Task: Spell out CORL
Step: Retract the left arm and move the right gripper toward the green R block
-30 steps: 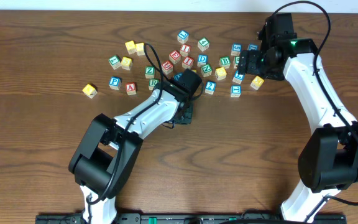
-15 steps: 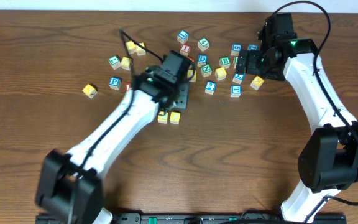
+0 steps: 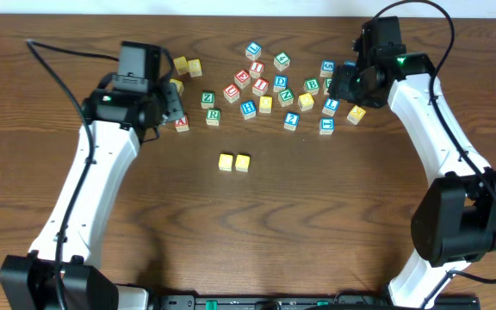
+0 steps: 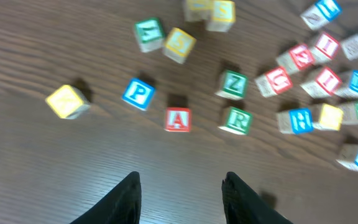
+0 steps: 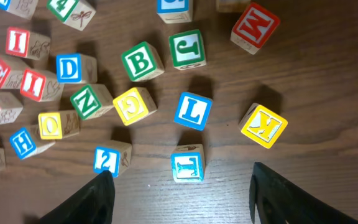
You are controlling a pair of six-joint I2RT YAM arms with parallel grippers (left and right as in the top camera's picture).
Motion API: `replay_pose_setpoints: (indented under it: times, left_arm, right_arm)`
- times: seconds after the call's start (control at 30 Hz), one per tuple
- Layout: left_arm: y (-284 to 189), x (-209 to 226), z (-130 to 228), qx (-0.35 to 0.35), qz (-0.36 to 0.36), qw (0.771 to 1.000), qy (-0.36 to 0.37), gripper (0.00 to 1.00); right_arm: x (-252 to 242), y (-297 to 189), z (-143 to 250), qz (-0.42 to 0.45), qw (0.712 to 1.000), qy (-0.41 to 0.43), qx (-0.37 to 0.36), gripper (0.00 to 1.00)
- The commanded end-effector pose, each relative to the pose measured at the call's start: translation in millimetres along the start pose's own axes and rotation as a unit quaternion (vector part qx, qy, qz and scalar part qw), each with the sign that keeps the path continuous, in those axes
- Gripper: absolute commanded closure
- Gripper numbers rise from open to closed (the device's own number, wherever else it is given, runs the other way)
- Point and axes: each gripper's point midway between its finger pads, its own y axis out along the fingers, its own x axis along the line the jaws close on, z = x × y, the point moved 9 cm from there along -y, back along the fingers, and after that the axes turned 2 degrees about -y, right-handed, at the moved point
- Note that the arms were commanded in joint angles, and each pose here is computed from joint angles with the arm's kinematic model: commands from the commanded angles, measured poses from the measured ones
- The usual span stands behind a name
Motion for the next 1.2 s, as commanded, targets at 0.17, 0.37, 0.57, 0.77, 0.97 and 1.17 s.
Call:
replay_pose_setpoints:
  times: [0.17, 0.37, 0.57, 0.77, 0.97, 1.17]
  left_arm:
    - [-0.4, 9.7, -6.7, -0.006, -0.009, 1.000, -0.006, 0.58]
    - [5.8, 9.9, -5.8, 0.001, -0.013, 1.000, -0.005, 0.57]
    - [5.8, 9.5, -7.4, -0.005, -0.012, 1.000, -0.005, 0.57]
    - [5.8, 9.5, -7.3, -0.004, -0.012, 1.000, -0.005, 0.57]
    - [5.8, 9.5, -7.3, -0.004, -0.012, 1.000, -0.005, 0.57]
    - [5.8, 9.6, -7.1, -0.004, -0.012, 1.000, -0.005, 0.57]
  right_arm:
    - [21.2, 43.6, -0.6, -0.008, 0.999, 0.020, 0.024, 0.38]
    - [56.8, 45.4, -5.6, -0.031, 0.999, -0.017, -0.015, 0.39]
    - [75.5, 25.9, -19.7, -0.047, 0.997, -0.037, -0.042, 0.41]
    - [86.2, -1.2, -48.2, -0.041, 0.994, -0.072, -0.076, 0.41]
    - [101.0, 24.3, -53.6, -0.038, 0.992, -0.110, -0.043, 0.41]
    - [126.5, 41.0, -44.7, -0.050, 0.989, -0.130, -0.042, 0.40]
